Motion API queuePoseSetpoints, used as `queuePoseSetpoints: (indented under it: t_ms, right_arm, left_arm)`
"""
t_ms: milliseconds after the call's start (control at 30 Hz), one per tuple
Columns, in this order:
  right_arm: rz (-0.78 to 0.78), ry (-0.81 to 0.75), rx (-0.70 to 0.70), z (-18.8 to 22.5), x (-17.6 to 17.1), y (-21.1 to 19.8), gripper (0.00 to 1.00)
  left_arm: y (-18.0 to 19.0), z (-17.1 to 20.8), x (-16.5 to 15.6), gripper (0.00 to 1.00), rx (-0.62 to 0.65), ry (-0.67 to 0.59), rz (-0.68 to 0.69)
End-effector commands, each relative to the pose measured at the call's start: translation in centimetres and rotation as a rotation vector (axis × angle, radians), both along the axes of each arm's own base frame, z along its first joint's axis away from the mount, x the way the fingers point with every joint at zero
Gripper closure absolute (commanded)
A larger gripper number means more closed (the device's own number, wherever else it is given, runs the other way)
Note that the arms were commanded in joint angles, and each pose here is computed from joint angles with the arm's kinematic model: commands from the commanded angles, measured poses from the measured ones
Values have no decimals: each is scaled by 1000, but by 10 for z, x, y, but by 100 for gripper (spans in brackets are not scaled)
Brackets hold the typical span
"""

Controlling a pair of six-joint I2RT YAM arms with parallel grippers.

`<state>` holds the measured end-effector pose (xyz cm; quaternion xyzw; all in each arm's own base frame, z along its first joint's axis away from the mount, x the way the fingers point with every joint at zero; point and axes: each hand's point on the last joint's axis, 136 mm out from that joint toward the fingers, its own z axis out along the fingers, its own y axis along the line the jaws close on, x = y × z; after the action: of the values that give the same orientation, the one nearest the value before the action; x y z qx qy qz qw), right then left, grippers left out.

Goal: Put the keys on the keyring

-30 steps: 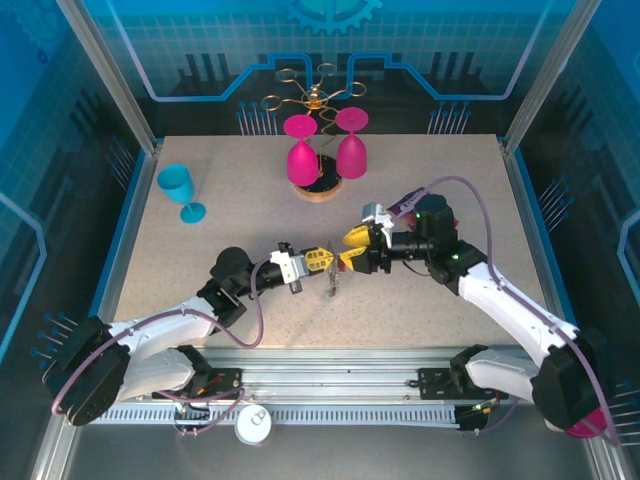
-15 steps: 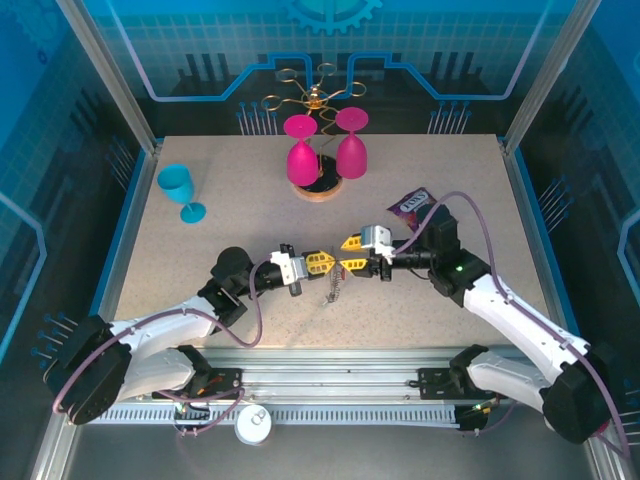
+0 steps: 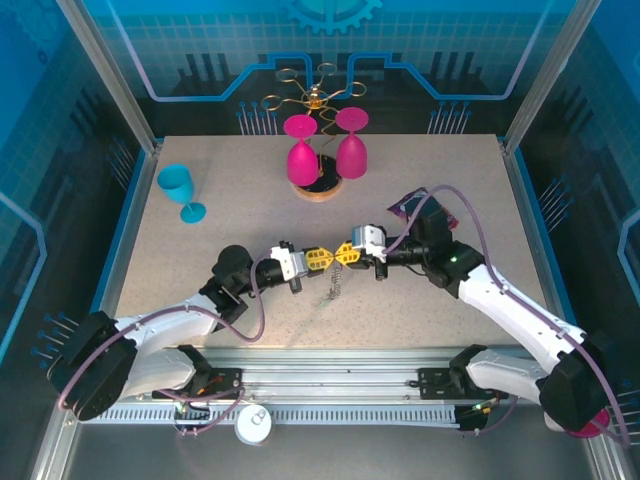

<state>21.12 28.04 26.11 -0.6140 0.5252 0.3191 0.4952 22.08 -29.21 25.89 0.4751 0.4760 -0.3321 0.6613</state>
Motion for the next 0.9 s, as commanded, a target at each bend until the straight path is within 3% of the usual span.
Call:
queuePoseSetpoints:
  t_ms: [0, 100, 200, 333, 433, 567, 633, 700, 867]
  right_arm:
    - [16, -26, -71, 6, -5, 5, 100]
    - [10, -24, -205, -6, -8, 3, 100]
    - [16, -38, -331, -16, -12, 4, 100]
    - [20, -59, -436, -23, -13, 9, 100]
    - [37, -68, -440, -19, -15, 16, 100]
    - [14, -36, -323, -3, -14, 22, 98]
    - [-15, 3, -204, 6, -9, 17, 72]
    - [-32, 30, -110, 10, -5, 10, 61]
    - [-25, 79, -30, 2, -1, 1, 57]
  left_arm:
    - [0, 15, 4, 94, -23, -5, 29]
    - [3, 4, 9, 83, 80, 34, 69]
    - [6, -4, 11, 82, 168, 66, 91]
    - [8, -12, 12, 87, 260, 100, 96]
    - [8, -17, 10, 99, 308, 116, 85]
    - [7, -14, 7, 100, 303, 94, 68]
    - [6, -8, 3, 100, 261, 61, 50]
    - [5, -2, -2, 100, 209, 34, 31]
    - [2, 3, -10, 100, 139, 0, -15]
